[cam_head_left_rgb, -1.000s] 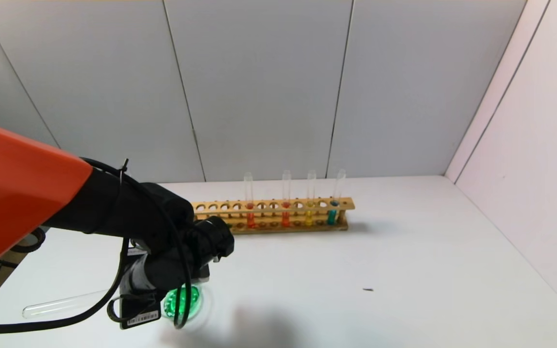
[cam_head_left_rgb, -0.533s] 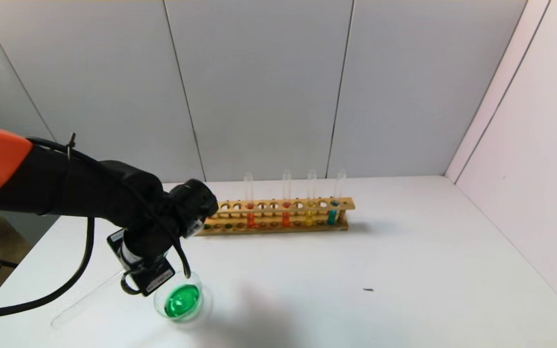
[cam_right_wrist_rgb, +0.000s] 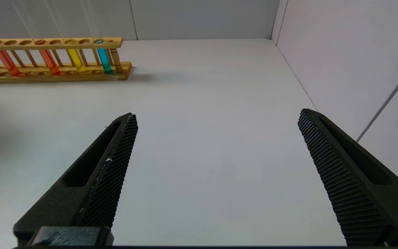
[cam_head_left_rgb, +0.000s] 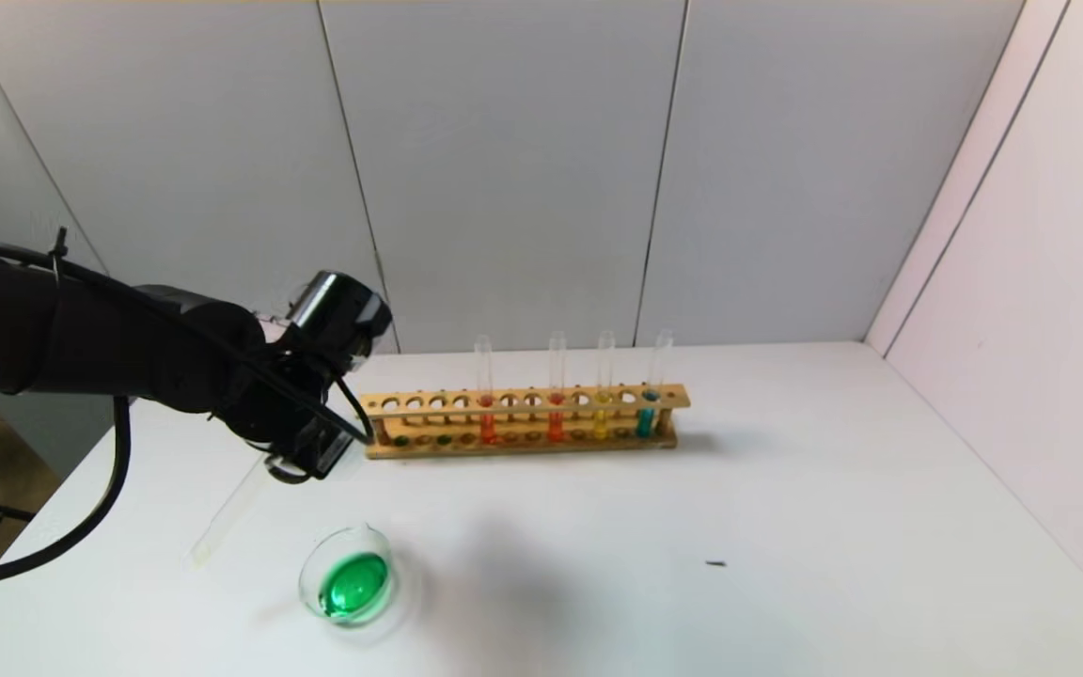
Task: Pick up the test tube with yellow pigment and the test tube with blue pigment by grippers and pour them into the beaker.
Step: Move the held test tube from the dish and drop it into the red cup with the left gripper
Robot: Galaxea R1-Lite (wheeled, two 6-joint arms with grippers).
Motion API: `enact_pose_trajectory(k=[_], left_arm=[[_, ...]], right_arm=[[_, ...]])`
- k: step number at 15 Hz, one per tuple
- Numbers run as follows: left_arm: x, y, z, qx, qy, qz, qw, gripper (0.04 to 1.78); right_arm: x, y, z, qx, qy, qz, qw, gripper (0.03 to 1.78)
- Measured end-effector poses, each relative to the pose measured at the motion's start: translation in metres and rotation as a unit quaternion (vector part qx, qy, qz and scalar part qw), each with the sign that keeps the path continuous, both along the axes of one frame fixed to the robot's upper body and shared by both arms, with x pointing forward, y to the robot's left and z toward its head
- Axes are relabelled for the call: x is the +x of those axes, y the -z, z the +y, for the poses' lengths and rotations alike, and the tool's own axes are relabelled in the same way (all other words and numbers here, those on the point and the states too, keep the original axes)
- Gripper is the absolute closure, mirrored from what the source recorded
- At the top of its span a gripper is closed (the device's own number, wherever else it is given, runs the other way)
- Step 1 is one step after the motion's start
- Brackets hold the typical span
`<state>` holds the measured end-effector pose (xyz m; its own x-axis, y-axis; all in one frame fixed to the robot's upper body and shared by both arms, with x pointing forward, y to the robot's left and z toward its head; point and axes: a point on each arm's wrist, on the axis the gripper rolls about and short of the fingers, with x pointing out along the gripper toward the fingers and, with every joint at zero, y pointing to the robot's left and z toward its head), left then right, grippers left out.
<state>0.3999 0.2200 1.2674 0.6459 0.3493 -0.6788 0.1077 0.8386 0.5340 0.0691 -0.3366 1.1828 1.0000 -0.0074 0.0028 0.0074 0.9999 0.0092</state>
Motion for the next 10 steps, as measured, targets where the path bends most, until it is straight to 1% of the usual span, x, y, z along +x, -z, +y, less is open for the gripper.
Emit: enact_pose_trajectory(k=[3, 10], left_arm=[[0.018, -0.013, 0.015, -0.023, -0.028, -0.059, 0.998, 1.47], [0.046, -0.051, 0.036, -0.067, -0.055, -0.149, 0.985, 1.47]], right_arm=[[0.000, 0.000, 0.000, 0.000, 0.000, 0.000, 1.0000, 0.11], [0.000, 0.000, 0.000, 0.000, 0.000, 0.000, 1.0000, 0.11]])
